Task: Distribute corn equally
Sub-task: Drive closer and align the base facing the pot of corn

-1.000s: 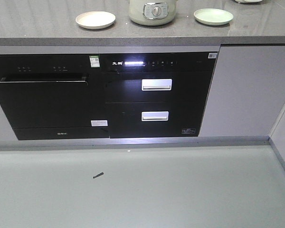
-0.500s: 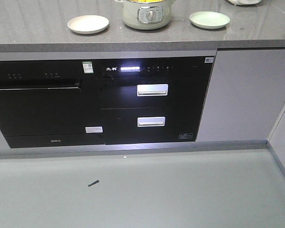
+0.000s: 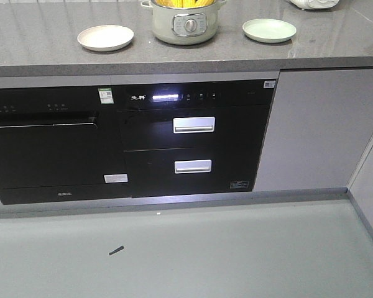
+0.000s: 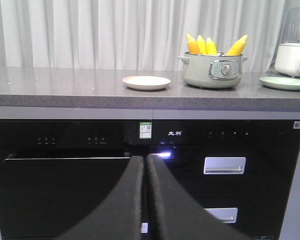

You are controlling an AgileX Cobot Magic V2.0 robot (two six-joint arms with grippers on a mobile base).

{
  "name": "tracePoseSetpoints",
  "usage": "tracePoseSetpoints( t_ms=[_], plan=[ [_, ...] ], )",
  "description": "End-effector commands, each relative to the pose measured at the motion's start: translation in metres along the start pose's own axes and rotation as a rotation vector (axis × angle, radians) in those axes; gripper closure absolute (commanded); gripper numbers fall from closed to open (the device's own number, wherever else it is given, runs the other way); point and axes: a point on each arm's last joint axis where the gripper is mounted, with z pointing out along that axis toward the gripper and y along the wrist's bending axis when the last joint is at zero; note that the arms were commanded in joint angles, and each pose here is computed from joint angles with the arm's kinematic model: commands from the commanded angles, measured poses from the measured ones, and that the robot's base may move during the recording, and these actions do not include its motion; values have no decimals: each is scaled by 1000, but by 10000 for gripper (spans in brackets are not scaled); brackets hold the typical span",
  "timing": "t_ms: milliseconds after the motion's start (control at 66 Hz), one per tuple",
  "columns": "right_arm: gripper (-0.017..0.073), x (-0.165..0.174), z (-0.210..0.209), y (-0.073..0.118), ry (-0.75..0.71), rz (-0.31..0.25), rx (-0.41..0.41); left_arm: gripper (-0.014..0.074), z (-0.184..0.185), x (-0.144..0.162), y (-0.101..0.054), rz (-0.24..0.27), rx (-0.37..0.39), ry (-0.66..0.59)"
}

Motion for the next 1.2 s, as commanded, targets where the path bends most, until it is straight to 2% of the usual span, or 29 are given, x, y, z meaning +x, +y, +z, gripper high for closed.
tracePoseSetpoints(
  t_ms=[0,1182],
  plan=[
    [561,-3,0,0,-65,-16,1,600,-1,-4,-1,-12,13,-81],
    [561,-3,0,0,-66,-16,1,600,-1,-4,-1,-12,13,-81]
  ],
)
